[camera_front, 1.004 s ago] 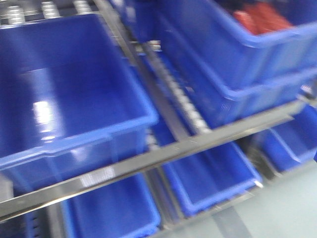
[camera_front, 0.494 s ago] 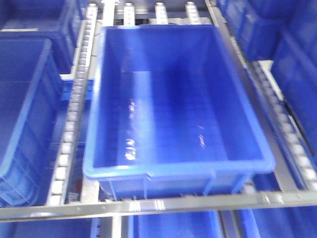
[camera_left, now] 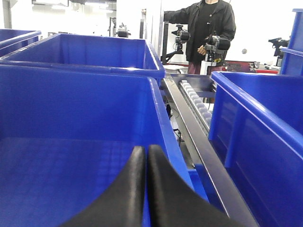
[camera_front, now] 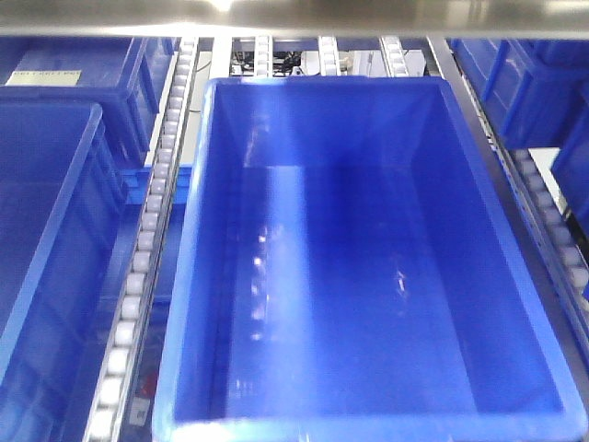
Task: Pour parts from conveyor to right shelf
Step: 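Turn toward the shelf and stop over an empty blue bin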
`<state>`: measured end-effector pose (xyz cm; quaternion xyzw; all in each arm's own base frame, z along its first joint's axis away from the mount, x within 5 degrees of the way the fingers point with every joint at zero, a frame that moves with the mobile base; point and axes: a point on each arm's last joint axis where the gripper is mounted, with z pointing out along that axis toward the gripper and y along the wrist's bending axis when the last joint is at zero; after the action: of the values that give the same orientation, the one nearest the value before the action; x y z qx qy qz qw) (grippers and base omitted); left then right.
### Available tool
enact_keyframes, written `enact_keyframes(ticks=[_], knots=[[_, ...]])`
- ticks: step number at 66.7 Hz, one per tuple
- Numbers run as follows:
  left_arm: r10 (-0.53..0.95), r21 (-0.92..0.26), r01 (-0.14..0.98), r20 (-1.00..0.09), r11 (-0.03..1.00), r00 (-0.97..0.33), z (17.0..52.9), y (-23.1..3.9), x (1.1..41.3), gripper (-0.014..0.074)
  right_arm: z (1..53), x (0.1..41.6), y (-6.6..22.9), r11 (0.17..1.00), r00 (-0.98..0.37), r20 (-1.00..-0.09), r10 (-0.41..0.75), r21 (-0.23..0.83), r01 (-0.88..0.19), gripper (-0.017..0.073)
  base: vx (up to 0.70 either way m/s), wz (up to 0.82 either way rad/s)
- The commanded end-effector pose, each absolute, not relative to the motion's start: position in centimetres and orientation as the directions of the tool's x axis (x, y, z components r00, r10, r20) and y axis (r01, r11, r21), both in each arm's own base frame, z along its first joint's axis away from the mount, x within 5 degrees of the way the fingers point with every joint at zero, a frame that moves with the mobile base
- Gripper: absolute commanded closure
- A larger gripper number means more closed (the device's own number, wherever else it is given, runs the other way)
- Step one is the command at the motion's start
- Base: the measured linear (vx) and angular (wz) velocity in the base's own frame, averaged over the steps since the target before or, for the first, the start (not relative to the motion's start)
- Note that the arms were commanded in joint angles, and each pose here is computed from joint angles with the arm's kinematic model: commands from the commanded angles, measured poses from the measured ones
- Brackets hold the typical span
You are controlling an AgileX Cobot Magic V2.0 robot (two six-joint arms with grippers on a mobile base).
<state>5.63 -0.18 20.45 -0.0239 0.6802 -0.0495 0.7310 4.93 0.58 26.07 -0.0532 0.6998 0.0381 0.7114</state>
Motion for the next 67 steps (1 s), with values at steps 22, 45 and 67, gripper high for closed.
enact_keyframes(ticks=[22, 45, 67], knots=[[-0.123, -0.117, 0.055, -0.984, 0.992, 0.13, 20.31, -0.23, 5.59, 0.06, 27.64, 4.82, 0.59, 0.991, 0.114, -0.993, -0.023, -0.037, -0.126, 0.0564, 0.14, 0.03], [-0.123, -0.117, 0.055, -0.984, 0.992, 0.13, 20.31, -0.23, 5.59, 0.06, 27.64, 4.82, 0.59, 0.991, 0.114, -0.993, -0.023, -0.037, -0.126, 0.0564, 0.06, 0.02], [-0.123, -0.117, 0.055, -0.984, 0.992, 0.13, 20.31, -0.23, 5.59, 0.06, 27.64, 4.82, 0.59, 0.991, 0.114, -0.993, -0.023, -0.037, -0.126, 0.0564, 0.02, 0.0]])
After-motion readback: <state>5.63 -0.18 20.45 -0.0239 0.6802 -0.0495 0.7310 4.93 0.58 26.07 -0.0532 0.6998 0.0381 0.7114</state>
